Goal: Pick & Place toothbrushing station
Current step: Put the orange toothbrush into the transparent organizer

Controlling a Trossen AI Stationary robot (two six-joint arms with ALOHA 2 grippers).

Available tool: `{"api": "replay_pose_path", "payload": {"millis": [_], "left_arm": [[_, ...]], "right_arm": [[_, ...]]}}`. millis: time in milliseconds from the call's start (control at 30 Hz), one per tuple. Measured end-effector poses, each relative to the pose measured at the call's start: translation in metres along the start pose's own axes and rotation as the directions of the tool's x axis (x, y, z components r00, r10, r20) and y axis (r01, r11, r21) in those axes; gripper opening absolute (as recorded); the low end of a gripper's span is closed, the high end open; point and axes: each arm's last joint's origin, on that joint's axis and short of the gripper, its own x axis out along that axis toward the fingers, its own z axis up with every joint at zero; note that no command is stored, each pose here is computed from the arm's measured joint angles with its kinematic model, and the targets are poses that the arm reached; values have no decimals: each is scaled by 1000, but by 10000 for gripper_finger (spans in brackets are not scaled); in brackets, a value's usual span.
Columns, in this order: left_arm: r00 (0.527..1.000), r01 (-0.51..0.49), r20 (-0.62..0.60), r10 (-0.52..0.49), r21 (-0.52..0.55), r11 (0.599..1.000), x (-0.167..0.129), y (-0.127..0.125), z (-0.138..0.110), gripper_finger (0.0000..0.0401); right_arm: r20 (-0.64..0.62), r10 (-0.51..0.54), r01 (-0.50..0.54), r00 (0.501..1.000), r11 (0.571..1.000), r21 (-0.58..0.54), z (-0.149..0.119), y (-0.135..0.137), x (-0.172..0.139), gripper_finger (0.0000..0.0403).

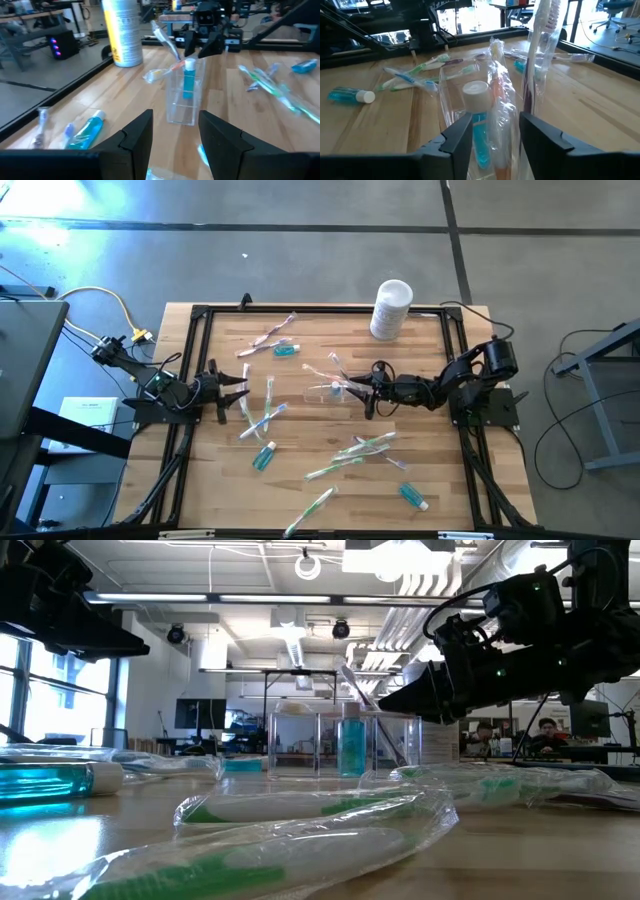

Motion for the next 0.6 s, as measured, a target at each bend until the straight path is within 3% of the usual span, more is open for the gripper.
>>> {"api": "replay_pose_path", "payload": {"millis": [367,600], "left_arm": [[996,-33,84,36,-35,999,5,-4,-2,155],[991,-77,108,79,-21,997,13,-2,-3,155]], "right_arm": [[42,8,-6,999,998,-60,6,3,-1,154],[114,72,-59,991,992,-113,22,17,-9,154]]}}
